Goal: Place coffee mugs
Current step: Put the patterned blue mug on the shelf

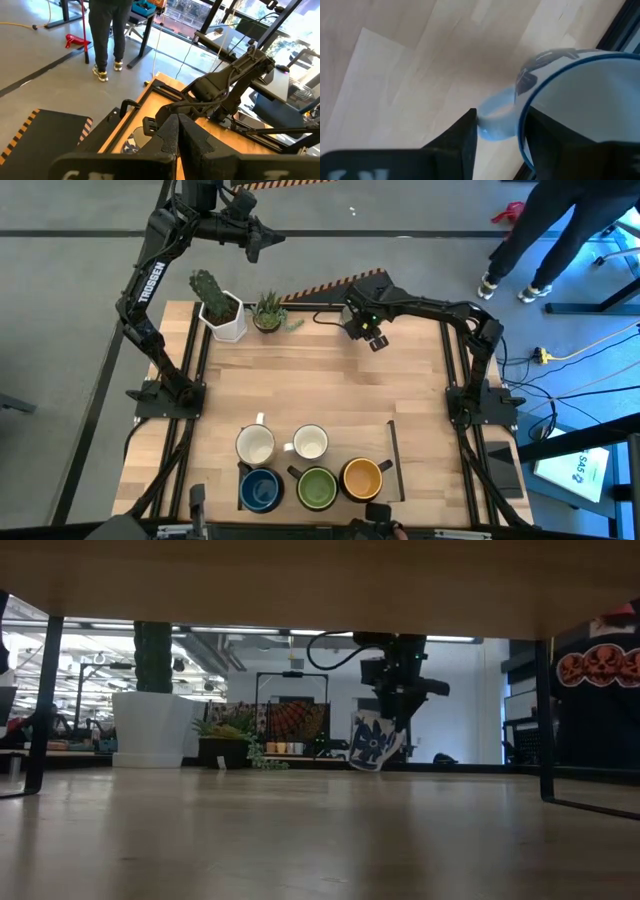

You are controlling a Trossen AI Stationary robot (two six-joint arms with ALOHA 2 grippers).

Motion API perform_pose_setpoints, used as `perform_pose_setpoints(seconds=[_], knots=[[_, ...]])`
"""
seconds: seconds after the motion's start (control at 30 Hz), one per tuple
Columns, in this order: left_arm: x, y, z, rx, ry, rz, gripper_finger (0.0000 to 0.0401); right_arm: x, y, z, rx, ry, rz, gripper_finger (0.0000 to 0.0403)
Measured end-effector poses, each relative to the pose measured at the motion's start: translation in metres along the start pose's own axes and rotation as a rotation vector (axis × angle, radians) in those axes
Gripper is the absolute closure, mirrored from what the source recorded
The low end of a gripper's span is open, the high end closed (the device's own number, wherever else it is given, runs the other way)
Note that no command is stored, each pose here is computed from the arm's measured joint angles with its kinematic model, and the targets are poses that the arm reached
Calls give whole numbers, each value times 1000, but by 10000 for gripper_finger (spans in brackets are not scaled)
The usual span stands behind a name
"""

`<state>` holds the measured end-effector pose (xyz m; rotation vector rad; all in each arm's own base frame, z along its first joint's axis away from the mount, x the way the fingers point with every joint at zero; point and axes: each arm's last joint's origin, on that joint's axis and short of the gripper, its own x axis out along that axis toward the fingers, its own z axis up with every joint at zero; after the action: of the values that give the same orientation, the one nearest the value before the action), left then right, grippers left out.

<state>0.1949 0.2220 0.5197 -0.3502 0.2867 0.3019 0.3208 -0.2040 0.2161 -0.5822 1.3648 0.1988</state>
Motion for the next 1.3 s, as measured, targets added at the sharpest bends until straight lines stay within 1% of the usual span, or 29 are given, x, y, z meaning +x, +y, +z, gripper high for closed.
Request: perform_pose_setpoints(seconds=[0.17, 0.27, 0.4, 0.53, 0.6, 0.83, 1.0, 1.2, 1.3], knots=[[0, 0, 0, 1, 0, 4, 401, 0, 0, 0, 5, 2, 2, 284], [0, 1, 0, 1, -1, 22, 401, 0, 0, 0, 5, 3, 2, 299], [0, 1, 0, 0, -2, 26, 401, 0, 0, -1, 5, 23, -13, 335], [0, 1, 0, 1, -2, 26, 401, 0, -1, -1, 5, 25, -20, 385], [0, 1, 0, 1, -2, 25, 401, -2, -2, -1, 7, 27, -30, 397], [0, 1, 0, 0, -1, 26, 401, -2, -1, -2, 18, 57, -29, 399], [0, 1, 0, -5, -2, 26, 401, -5, 8, -2, 34, 72, 47, 400], [0, 1, 0, -6, -2, 27, 401, -25, 25, 7, 29, 72, 89, 402], [0, 1, 0, -6, -2, 26, 401, -35, 37, 12, 36, 65, 155, 403]])
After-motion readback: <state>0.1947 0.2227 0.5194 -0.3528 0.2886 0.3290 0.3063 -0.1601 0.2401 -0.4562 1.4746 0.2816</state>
